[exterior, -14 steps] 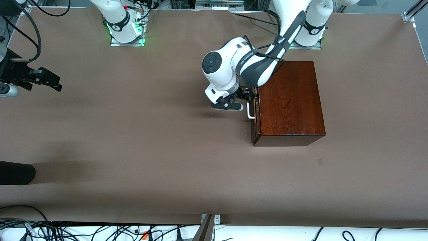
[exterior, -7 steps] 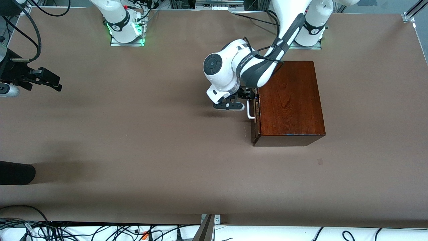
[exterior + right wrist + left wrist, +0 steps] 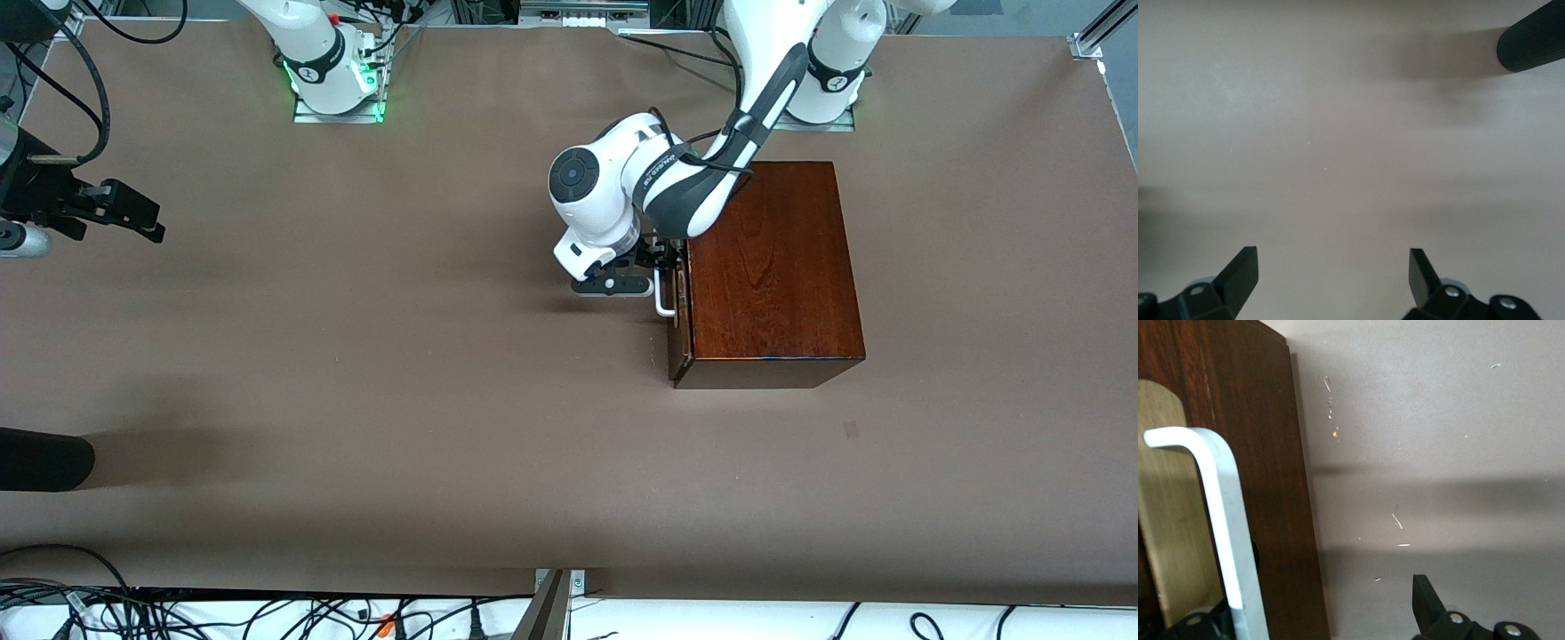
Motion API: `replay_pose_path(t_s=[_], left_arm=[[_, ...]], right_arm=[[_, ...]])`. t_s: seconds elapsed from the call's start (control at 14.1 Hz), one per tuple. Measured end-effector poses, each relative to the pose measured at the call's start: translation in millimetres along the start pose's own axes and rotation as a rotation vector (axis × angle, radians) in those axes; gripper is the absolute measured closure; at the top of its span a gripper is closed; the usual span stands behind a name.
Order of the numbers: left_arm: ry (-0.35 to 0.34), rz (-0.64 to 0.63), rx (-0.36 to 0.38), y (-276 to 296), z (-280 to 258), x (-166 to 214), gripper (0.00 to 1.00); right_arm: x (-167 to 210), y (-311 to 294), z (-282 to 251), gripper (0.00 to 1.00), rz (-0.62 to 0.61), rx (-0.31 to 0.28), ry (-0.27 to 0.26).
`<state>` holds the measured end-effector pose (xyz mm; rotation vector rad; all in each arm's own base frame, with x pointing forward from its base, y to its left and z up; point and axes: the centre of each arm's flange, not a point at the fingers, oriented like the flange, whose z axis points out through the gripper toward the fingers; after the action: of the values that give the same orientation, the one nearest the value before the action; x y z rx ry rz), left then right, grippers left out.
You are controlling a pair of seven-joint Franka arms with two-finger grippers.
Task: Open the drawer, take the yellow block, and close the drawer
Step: 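Pull the drawer handle outward with the left gripper, opening the drawer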
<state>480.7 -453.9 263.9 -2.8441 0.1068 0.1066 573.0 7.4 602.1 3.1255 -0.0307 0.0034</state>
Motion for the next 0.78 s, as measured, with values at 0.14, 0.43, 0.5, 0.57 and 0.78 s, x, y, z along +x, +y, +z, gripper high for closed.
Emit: replay_pose_path(t_s=[0.14,0.43,0.5,0.57,0.78], left_arm=[[0.009,-0.01,-0.011,1.2,-1.4,0.7,0.0],[0.043,-0.029,-0.057,8.4,-6.7,1.9,0.0],[0.046,-0.034,-0.063,9.4,-7.5,1.8,0.0],[0.048,-0.038,-0.067,9.6,-7.8,2.0,0.0],[0.046,-0.057,-0.11,13.5,-13.7,3.5,0.0]], right_arm=[[0.1,0.0,0.1,0.0,0.0,0.0,0.0],[0.1,0.0,0.2,0.0,0.0,0.0,0.0],[0.1,0.0,0.3,0.0,0.0,0.0,0.0],[0.1,0.0,0.3,0.0,0.0,0.0,0.0],[0.1,0.0,0.3,0.0,0.0,0.0,-0.001]])
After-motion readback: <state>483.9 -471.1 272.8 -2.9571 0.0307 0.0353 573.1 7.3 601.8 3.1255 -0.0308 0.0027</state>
